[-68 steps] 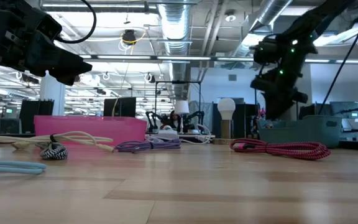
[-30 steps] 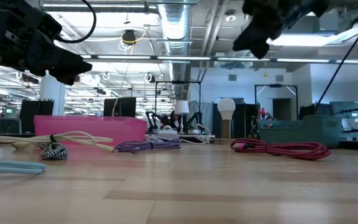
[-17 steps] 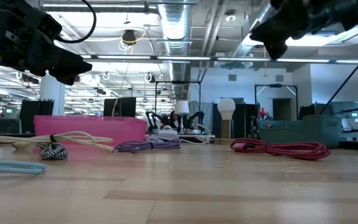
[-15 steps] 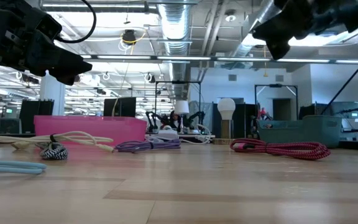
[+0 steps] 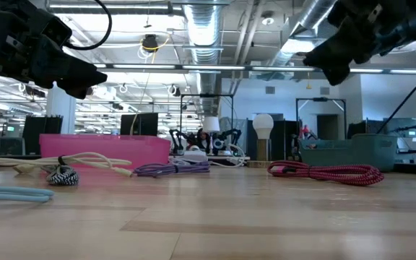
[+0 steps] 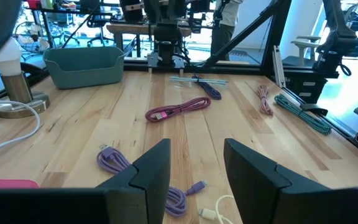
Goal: Pick & Place USB Port
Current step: Put the black and pink charger cable into the pink bin
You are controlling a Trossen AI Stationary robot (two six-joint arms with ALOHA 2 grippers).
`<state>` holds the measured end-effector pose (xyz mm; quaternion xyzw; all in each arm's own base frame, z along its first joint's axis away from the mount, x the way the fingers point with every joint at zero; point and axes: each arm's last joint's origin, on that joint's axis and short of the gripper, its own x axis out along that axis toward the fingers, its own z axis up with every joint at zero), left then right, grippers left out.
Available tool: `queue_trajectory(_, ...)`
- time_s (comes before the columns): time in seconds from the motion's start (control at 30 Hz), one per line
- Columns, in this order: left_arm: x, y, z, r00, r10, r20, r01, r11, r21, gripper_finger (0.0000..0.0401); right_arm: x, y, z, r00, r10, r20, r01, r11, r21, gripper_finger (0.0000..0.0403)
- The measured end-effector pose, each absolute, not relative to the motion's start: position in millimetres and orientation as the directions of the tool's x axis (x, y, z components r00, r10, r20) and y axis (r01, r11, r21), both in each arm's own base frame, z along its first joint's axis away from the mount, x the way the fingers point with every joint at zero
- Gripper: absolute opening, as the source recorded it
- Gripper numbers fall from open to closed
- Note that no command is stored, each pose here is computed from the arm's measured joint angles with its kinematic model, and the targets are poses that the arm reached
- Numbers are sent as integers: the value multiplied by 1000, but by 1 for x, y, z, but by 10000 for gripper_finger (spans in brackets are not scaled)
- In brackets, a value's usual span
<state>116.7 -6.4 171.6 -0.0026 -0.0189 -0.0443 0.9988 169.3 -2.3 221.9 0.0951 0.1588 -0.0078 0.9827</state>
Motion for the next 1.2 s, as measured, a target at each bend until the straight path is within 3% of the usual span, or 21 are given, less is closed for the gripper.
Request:
queue_trajectory(0.47, 117, -6, 172, 995, -88, 44, 89, 996, -3, 149, 181, -2, 211, 930, 33, -367, 40, 981, 190, 58)
queue_trajectory(0.73, 117, -6, 172, 995, -88, 46, 89, 996, -3, 149, 191, -2, 224, 978, 32, -208, 8, 982, 191, 58)
queue_trajectory(1.2, 117, -6, 173, 995, -88, 50, 89, 996, -3, 149, 191, -2, 224, 979, 32, -200, 17, 971, 239, 58)
